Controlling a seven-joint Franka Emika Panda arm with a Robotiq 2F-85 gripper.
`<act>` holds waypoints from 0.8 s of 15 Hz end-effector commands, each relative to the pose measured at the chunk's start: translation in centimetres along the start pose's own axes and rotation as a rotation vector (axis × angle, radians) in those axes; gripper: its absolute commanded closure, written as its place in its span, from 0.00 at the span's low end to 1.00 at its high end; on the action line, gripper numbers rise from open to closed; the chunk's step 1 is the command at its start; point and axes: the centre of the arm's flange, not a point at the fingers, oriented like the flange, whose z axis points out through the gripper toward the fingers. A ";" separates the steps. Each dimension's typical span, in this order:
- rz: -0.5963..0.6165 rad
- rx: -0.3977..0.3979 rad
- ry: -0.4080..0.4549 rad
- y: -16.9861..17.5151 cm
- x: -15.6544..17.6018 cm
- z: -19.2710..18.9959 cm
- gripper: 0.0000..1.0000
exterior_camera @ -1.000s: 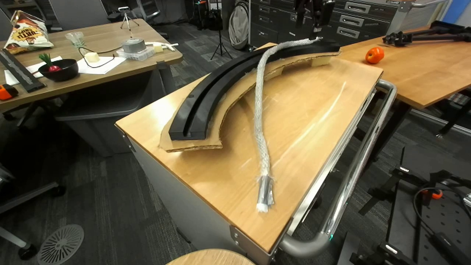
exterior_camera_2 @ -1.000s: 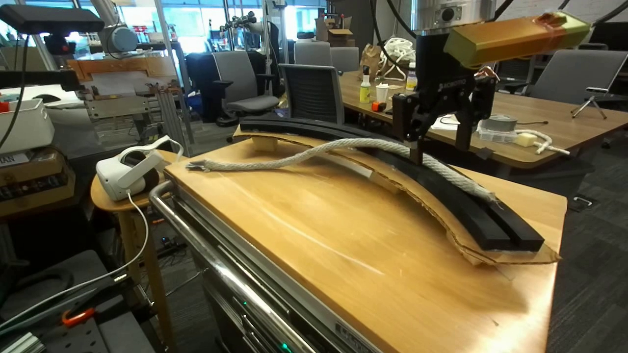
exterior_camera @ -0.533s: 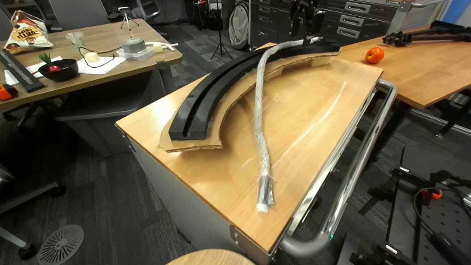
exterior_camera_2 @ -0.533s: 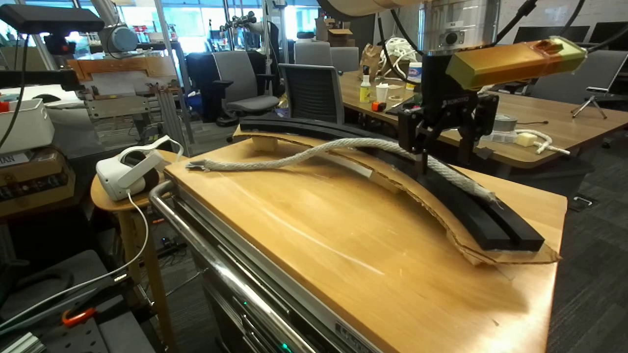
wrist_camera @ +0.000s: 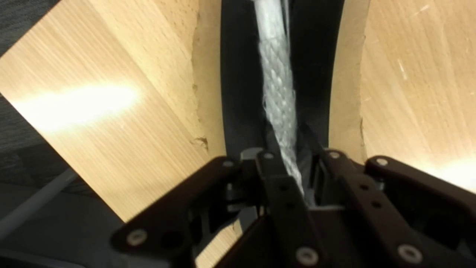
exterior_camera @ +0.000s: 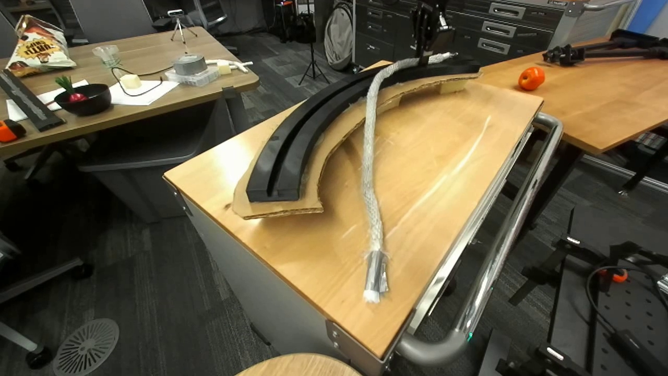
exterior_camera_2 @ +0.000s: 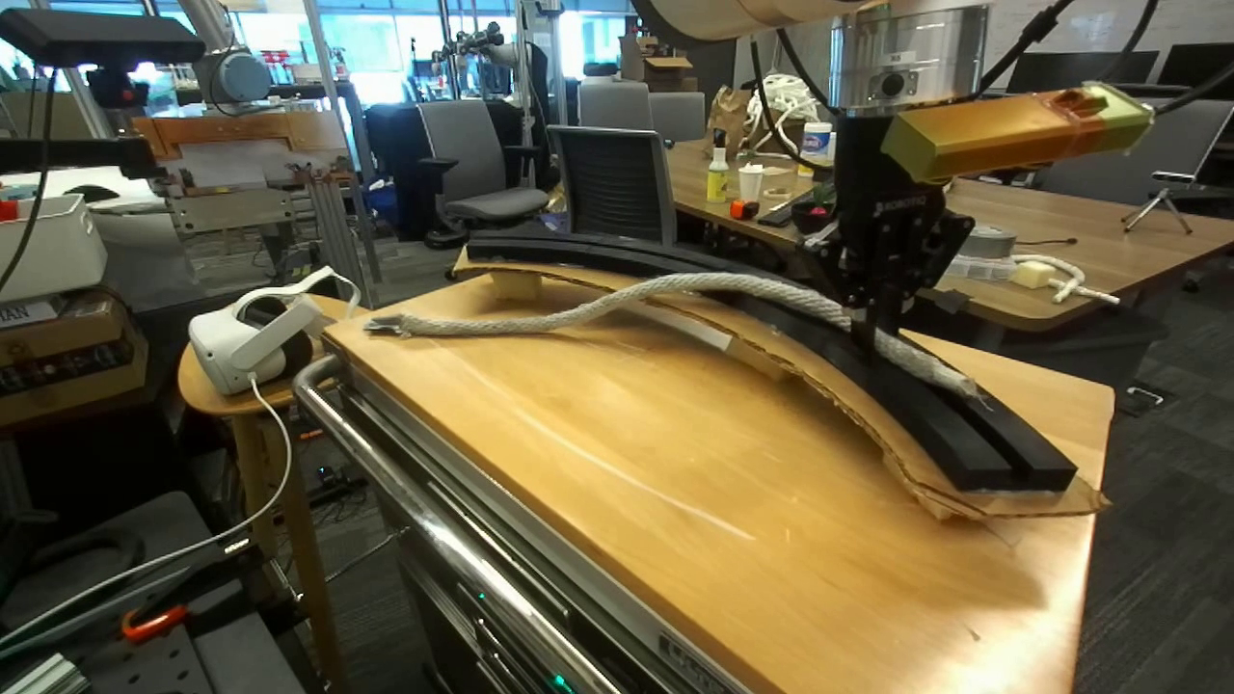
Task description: Remove the rope from the black object and put it on the table
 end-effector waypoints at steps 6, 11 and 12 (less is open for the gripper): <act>0.000 -0.015 -0.012 -0.8 -0.2 -1.4 0.97; -0.049 -0.064 -0.078 -4.5 -1.4 -4.5 0.97; -0.061 -0.072 -0.094 -5.3 -1.9 -5.2 0.97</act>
